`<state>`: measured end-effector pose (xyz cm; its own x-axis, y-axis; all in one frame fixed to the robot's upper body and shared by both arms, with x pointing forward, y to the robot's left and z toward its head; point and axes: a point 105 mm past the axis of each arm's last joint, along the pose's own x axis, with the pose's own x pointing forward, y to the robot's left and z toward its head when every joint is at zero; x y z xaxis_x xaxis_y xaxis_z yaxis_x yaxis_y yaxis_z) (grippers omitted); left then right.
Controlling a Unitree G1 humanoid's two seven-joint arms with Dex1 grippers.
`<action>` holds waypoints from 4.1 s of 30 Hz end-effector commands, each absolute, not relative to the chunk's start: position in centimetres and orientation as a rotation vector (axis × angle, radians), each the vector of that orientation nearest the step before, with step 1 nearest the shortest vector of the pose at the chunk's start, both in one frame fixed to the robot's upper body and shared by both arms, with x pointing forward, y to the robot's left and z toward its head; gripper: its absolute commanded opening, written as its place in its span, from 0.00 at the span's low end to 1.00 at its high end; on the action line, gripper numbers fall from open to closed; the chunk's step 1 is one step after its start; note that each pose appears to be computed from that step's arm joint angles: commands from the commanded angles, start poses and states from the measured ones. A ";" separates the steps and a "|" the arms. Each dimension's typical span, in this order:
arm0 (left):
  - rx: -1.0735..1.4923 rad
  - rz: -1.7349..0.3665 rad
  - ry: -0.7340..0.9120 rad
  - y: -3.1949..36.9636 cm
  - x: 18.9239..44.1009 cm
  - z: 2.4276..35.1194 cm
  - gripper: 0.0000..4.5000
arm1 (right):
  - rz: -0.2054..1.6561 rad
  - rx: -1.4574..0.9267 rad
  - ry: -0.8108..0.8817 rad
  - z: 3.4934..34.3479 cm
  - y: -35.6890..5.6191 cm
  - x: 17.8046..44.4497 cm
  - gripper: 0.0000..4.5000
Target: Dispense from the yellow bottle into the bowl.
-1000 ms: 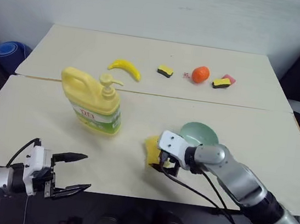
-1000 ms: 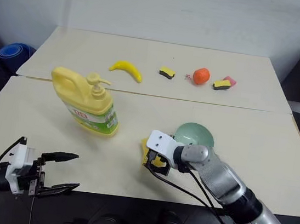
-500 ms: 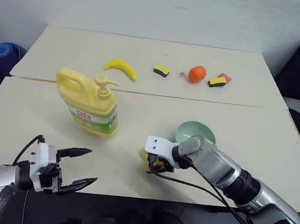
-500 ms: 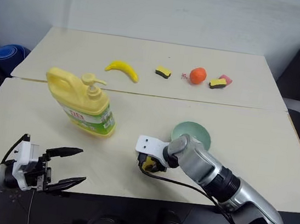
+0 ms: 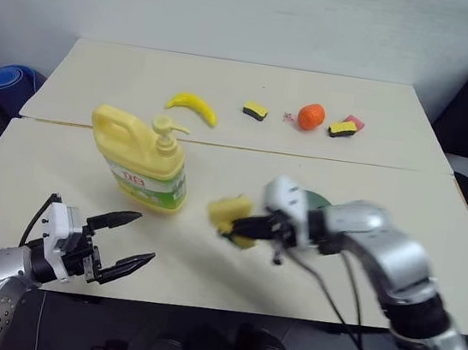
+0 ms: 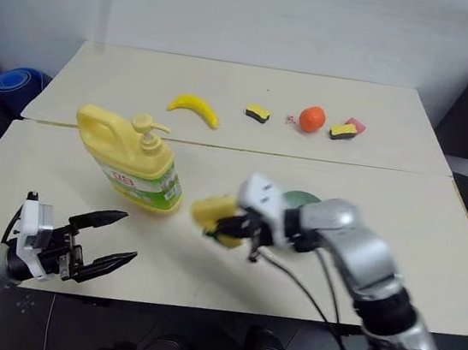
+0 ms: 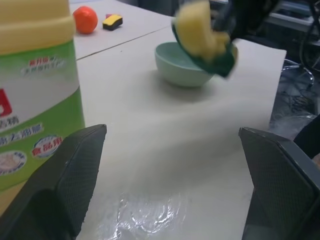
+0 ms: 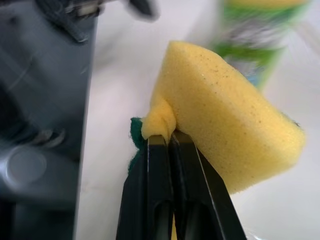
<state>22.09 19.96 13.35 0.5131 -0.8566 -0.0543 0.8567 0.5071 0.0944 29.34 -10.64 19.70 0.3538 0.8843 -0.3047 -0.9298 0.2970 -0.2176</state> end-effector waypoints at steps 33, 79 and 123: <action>0.157 -1.027 -0.002 21.3 22.0 12.6 1.00 | 1.030 -0.490 0.166 15.2 -20.4 27.1 0.99; 0.187 -0.945 -0.349 18.7 28.9 30.1 0.00 | 1.568 -0.893 -0.020 21.8 -1.6 28.4 0.00; 0.060 -0.811 -0.112 17.6 33.0 23.3 0.00 | 1.505 -0.829 -0.029 22.8 1.3 30.6 0.00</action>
